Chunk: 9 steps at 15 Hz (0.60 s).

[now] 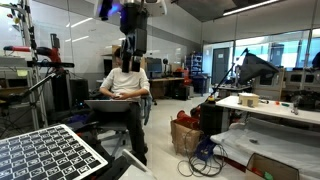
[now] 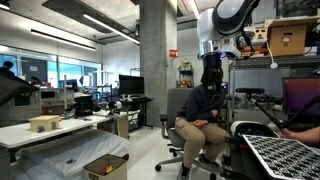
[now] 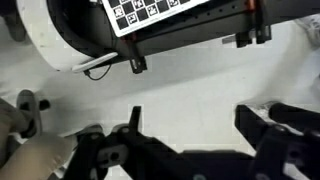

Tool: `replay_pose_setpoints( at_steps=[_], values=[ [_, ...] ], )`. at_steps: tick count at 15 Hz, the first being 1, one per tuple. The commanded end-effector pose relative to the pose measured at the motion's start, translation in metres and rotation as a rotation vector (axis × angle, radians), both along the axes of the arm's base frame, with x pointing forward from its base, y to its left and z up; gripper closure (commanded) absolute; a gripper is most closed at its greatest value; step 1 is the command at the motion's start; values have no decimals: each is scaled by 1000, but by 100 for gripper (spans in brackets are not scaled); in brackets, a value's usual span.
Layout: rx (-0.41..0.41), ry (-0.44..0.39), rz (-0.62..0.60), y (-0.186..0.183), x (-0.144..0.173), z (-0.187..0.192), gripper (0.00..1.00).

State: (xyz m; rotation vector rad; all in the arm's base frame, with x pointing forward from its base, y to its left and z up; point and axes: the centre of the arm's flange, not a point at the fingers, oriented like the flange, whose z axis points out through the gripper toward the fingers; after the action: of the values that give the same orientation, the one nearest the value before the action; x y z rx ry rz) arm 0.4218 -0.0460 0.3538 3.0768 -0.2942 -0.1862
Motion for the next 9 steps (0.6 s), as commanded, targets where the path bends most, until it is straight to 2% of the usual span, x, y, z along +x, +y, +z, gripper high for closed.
replay_pose_setpoints(
  at_steps=[1,9],
  values=[
    [0,2,-3,-1,2,-1,0],
    [0,5,-5,-1,3,-2,0]
  ],
)
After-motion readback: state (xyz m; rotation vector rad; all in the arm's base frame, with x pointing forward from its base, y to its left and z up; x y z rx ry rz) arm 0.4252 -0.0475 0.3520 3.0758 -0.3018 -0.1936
